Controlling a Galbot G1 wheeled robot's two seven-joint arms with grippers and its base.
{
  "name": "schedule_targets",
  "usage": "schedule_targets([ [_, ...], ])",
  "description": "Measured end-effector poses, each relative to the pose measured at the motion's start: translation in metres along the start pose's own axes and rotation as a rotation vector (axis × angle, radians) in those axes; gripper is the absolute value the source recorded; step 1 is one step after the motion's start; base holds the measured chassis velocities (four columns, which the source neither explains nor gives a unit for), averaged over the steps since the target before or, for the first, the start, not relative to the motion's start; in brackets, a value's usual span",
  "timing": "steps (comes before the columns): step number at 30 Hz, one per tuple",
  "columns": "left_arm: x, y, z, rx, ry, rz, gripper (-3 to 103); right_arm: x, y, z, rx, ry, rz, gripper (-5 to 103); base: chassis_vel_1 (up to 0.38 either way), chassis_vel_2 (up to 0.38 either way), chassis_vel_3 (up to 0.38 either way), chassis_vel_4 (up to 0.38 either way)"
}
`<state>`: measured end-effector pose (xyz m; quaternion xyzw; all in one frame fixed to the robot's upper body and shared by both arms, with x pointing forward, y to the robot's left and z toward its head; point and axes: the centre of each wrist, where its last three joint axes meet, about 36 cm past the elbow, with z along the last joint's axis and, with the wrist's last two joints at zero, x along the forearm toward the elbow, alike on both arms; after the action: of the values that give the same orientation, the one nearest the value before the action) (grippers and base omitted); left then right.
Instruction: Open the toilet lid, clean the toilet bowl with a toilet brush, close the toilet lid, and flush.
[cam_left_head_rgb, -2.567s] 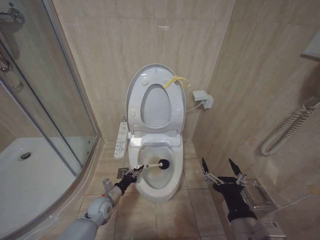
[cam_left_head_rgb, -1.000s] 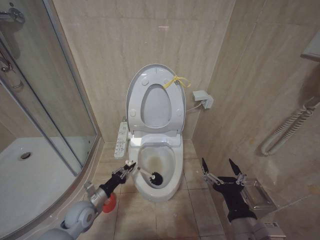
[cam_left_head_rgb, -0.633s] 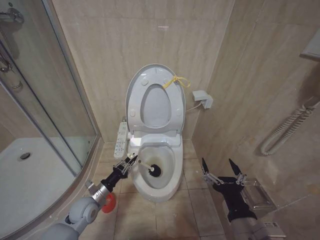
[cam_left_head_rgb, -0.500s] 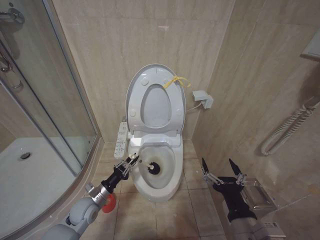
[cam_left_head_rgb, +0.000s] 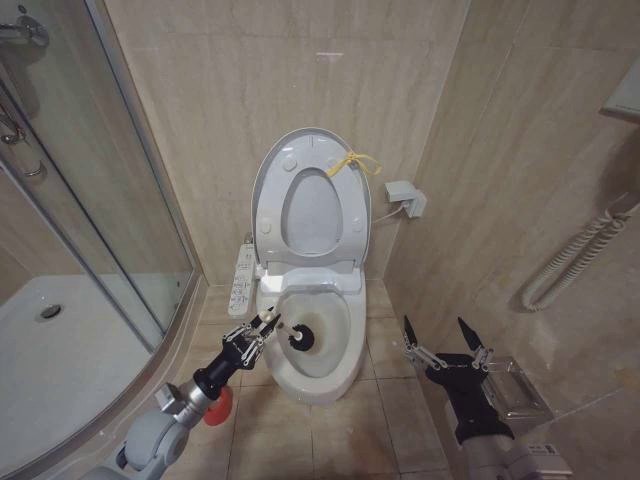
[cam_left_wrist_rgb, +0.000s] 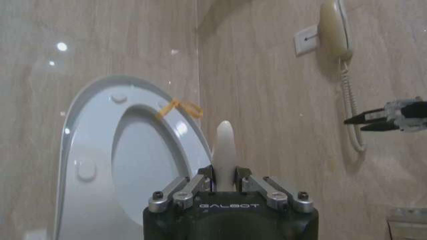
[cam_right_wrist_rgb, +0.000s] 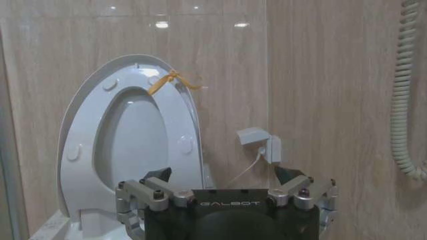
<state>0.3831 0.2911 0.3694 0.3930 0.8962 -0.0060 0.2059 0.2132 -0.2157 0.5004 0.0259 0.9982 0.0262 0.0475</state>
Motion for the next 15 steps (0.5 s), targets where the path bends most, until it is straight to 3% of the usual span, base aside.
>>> schedule_targets([
  [5, 0.002, -0.004, -0.021, -0.042, -0.041, -0.015, 21, 0.000, 0.000, 0.000, 0.000, 0.000, 0.000, 100, 0.000, 0.000, 0.000, 0.000],
  [9, 0.005, -0.010, -0.048, -0.098, -0.071, -0.086, 21, 0.000, 0.000, 0.000, 0.000, 0.000, 0.000, 100, 0.000, 0.000, 0.000, 0.000],
  [13, 0.018, -0.030, -0.075, -0.133, -0.052, -0.249, 21, 0.000, 0.000, 0.000, 0.000, 0.000, 0.000, 100, 0.000, 0.000, 0.000, 0.000],
  [14, 0.018, -0.030, -0.075, -0.133, -0.052, -0.249, 21, 0.000, 0.000, 0.000, 0.000, 0.000, 0.000, 100, 0.000, 0.000, 0.000, 0.000],
  [15, 0.026, -0.046, -0.081, -0.120, -0.031, -0.335, 21, 0.000, 0.000, 0.000, 0.000, 0.000, 0.000, 100, 0.000, 0.000, 0.000, 0.000],
])
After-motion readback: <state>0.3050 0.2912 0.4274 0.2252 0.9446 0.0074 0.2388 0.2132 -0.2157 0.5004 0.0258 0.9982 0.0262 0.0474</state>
